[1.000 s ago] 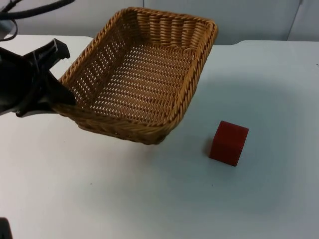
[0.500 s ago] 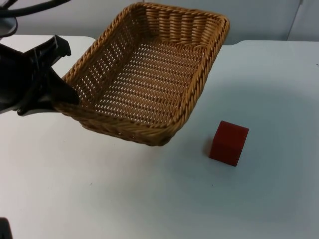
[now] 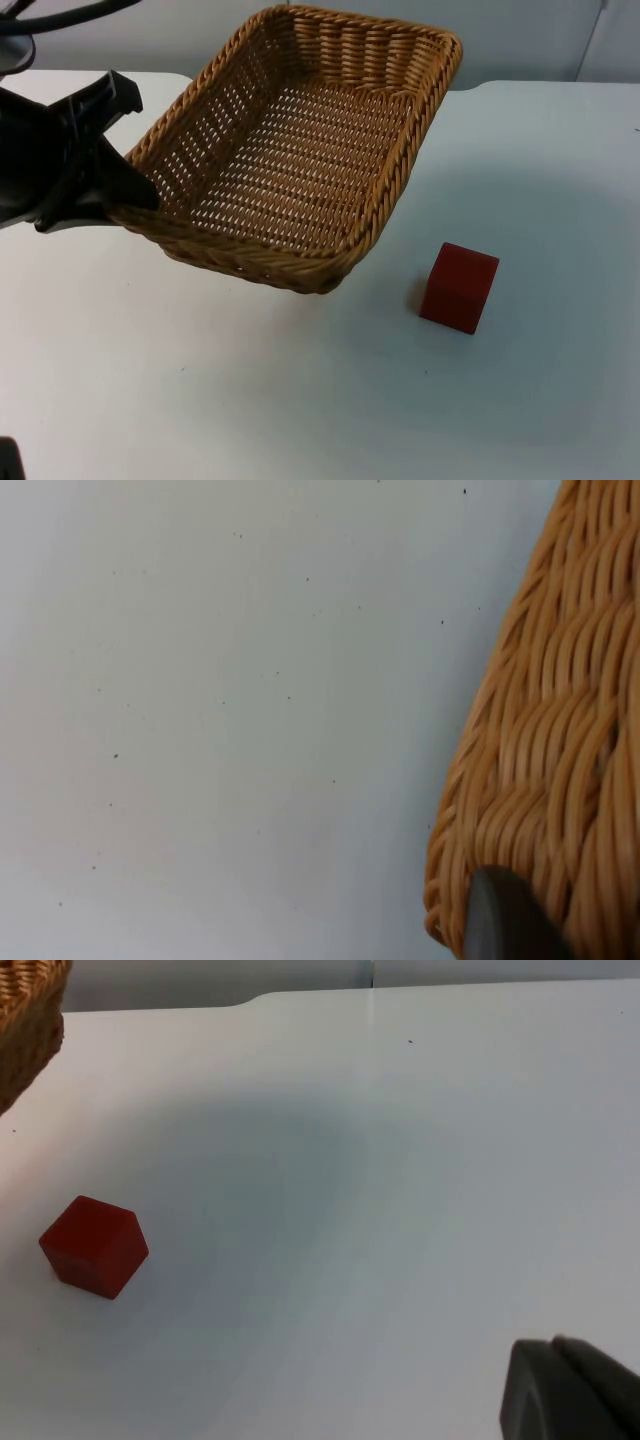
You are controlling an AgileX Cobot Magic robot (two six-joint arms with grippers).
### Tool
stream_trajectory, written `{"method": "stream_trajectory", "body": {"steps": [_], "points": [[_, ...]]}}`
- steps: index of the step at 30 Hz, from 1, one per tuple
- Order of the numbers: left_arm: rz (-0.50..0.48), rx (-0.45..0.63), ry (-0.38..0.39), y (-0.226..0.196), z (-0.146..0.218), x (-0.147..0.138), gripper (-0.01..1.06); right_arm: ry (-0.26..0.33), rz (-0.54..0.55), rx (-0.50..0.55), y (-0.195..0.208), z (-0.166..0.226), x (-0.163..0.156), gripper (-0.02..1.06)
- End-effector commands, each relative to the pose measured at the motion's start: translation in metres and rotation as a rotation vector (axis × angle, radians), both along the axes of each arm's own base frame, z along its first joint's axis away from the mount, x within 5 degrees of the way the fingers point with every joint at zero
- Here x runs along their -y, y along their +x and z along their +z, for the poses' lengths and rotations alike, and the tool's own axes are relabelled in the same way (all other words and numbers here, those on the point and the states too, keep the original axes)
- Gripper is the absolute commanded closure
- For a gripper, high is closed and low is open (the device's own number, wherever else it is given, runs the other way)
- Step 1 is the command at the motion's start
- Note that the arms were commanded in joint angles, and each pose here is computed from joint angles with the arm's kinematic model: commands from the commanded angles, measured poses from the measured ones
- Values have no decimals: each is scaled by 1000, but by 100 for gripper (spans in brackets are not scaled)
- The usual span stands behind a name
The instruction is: Pick up the basket with the left hand and place the cube into the basket with the right hand.
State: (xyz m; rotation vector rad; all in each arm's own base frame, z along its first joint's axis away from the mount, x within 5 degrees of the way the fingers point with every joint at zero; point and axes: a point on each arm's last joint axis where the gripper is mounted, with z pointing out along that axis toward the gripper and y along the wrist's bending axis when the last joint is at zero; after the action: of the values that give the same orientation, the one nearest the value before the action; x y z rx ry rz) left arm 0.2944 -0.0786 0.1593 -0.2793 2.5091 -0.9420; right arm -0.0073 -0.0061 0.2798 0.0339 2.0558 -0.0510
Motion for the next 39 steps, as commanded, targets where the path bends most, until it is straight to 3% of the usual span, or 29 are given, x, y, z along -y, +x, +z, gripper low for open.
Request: {"method": "stream_trajectory", "body": {"steps": [1, 20, 21, 22, 27, 32, 33, 34, 35, 36, 37, 38, 39], "points": [[-4, 7, -41, -1, 6, 2, 105, 1, 3, 5, 1, -1, 0, 105], [-4, 7, -41, -1, 6, 2, 105, -7, -2, 5, 1, -1, 1, 105], [-4, 7, -41, -1, 6, 2, 105, -20, -11, 5, 1, -1, 2, 105], [-4, 7, -41, -1, 6, 2, 105, -71, -16, 8, 1, -1, 4, 105], [-4, 7, -41, -1, 6, 2, 105, -79, 25, 9, 1, -1, 5, 105], [-2, 7, -39, -1, 6, 2, 105, -86, 91, -108, 23, -1, 5, 102], [-2, 7, -39, -1, 6, 2, 105, -118, 100, -130, 30, 2, 7, 100], [-2, 7, -39, -1, 6, 2, 105, -201, 100, -166, 39, 5, 10, 98], [-2, 7, -39, -1, 6, 2, 105, -329, 98, -212, 50, 5, 15, 95], [-2, 7, -39, -1, 6, 2, 105, -329, 98, -212, 50, 5, 15, 95], [-2, 7, -39, -1, 6, 2, 105, -450, 79, -257, 63, 7, 19, 89], [-2, 7, -39, -1, 6, 2, 105, -488, 76, -272, 72, 8, 18, 86], [-2, 7, -39, -1, 6, 2, 105, -485, 101, -279, 81, 7, 13, 81]]}}
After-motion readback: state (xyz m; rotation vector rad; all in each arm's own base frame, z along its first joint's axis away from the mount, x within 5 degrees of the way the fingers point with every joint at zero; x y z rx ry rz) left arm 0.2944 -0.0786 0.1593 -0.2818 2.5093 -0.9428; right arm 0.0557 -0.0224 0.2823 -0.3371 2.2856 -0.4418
